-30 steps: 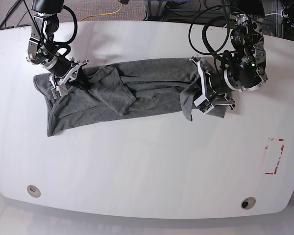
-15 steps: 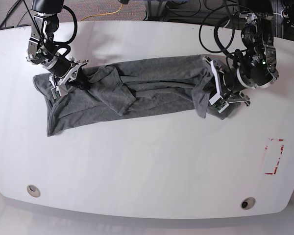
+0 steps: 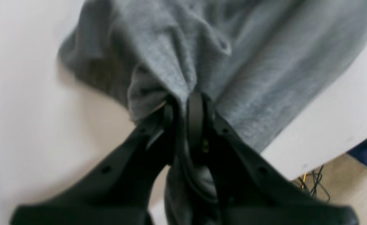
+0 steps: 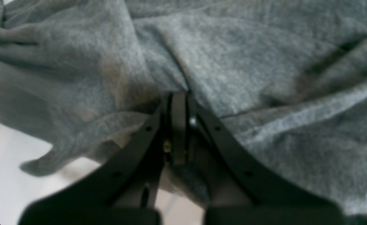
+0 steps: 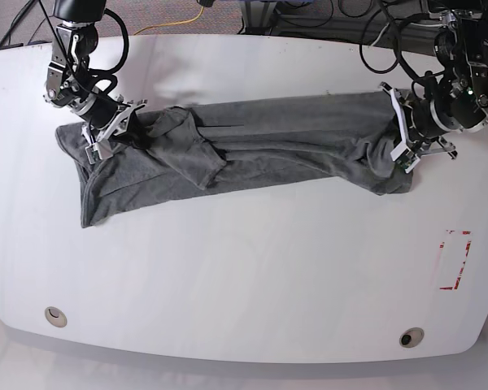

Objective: Layout the t-shirt on the table in an organized manner, then fold the t-shirt properly

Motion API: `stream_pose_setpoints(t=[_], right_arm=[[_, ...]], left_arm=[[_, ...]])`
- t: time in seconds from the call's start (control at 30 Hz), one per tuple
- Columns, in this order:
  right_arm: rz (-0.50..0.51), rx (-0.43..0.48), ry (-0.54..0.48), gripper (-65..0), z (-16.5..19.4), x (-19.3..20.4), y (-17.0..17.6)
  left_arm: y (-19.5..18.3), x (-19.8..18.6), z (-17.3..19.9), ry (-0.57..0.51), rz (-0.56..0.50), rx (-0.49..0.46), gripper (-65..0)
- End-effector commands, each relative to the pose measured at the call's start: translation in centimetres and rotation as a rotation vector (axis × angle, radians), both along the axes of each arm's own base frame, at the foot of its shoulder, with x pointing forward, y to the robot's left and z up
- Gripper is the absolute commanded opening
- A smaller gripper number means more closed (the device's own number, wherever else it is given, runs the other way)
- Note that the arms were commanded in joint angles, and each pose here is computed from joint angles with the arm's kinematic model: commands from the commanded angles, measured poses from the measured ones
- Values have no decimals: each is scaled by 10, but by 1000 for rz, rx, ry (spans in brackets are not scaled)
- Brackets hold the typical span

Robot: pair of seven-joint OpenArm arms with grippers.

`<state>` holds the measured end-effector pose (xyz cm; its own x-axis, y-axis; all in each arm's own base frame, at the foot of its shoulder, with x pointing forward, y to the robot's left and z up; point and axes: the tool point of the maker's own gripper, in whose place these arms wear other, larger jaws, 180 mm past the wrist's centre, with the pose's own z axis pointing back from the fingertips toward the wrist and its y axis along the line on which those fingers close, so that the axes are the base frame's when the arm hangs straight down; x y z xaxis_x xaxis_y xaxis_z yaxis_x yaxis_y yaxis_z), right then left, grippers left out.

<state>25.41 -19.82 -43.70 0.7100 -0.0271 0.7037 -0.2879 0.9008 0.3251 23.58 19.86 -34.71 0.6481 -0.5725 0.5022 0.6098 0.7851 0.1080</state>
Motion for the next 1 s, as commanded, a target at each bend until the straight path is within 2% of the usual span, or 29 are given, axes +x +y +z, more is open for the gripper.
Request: stream_pose_setpoints(t=[0.0,0.2,0.3,0.4,0.53,0.6,0.73,0.97], right_arm=[[27,-108,135,-647,-24,-22,-13],[27,-108,136,-647,-24,-23,-13],[34,-113,149,-647,-25,-25,-13],[39,-117,158,-647,-26,-25,-13],[39,-118,152,-647,-24,-22,-13],[39,-118,147,-647,-23,-20,-13],[38,-118,143,-647,-22,-17,-13],[39,-118,142,-647,-22,-17,-13]], left_arm=[[13,8,13,-44,13,25,-646],[24,9,15,-51,44,40,-642],[31,7,16,-39,41,67,-592],[41,4,15,-11,45,110,-481],[43,3,14,3,48,122,-300],[43,2,14,5,47,124,-253],[48,2,14,5,55,145,-240],[75,13,24,-30,110,264,-236]])
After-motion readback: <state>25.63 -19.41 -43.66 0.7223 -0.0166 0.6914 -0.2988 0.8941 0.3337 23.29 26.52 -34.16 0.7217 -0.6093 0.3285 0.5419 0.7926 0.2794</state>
